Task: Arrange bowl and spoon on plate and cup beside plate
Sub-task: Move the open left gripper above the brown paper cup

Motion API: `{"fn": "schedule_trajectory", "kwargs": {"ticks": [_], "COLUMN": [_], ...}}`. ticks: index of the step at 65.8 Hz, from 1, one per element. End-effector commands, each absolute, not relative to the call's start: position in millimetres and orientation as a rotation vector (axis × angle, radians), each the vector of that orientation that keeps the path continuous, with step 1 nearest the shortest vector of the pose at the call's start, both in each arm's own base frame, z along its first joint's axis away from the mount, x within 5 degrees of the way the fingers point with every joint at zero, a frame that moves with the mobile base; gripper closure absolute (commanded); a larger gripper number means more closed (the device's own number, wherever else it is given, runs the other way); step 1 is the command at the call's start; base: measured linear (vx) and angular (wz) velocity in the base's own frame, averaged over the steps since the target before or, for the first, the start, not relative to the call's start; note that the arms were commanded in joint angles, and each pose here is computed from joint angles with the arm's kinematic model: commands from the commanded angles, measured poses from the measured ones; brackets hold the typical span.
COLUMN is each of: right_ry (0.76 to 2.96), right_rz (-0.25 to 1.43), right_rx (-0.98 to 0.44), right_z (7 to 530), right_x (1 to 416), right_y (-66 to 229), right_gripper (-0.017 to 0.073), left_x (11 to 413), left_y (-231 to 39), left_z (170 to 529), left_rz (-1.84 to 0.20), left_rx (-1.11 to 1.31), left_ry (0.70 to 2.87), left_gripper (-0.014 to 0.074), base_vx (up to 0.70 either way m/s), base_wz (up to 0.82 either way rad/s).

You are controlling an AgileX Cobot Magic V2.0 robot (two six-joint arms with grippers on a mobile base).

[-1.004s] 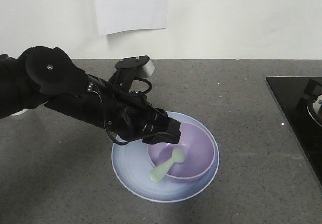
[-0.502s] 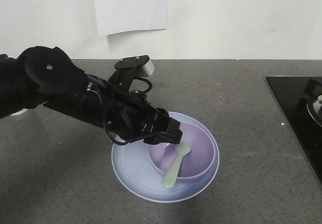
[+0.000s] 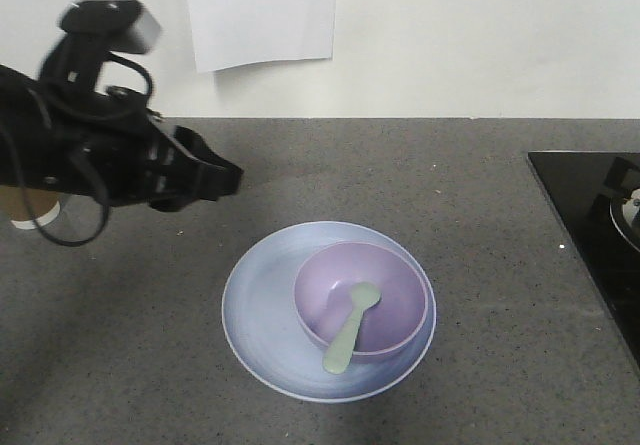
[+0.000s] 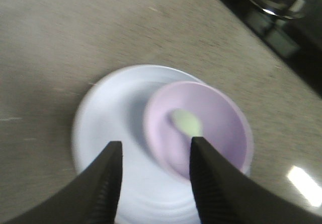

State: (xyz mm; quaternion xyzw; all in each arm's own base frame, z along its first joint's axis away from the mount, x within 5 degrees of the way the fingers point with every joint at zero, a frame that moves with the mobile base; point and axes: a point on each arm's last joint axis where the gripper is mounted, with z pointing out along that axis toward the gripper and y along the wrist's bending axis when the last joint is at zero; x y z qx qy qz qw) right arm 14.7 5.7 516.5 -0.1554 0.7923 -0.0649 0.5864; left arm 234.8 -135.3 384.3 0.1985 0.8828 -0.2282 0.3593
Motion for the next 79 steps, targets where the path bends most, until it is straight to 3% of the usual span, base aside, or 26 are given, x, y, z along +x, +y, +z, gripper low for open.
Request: {"fn": "schedule_trajectory", "kwargs": {"ticks": [1, 23, 39, 62, 79], "right_ry": [1.776, 1.777, 1.785, 1.797, 1.797], "right_rz": [-0.164, -0.164, -0.159, -0.158, -0.158], "right_rx": [-0.344, -0.344, -0.349, -0.352, -0.352], "right_z": [527, 526, 526, 525, 525], "right_x": [19, 19, 18, 18, 18], "right_y": [6, 6, 6, 6, 6], "right_gripper": [0.0564, 0.0564, 0.0564, 0.0564, 0.0564], "left_x": [221, 203, 213, 271, 292], "left_y": [-109, -31, 2, 31, 57], "left_z": [417, 453, 470, 436, 416], "left_rz": [-0.44, 0.284, 0.581, 0.532, 0.294], "left_rx": [0.418, 0.143, -0.076, -0.187, -0.383], "left_ry": [2.145, 1.94, 1.746, 1.812, 1.842], "left_gripper": [0.0279, 0.0289, 0.0289, 0.0289, 0.0289], "base_vx": [0.0, 0.0, 0.0, 0.0, 0.0], "base_wz": [0.0, 0.0, 0.0, 0.0, 0.0]}}
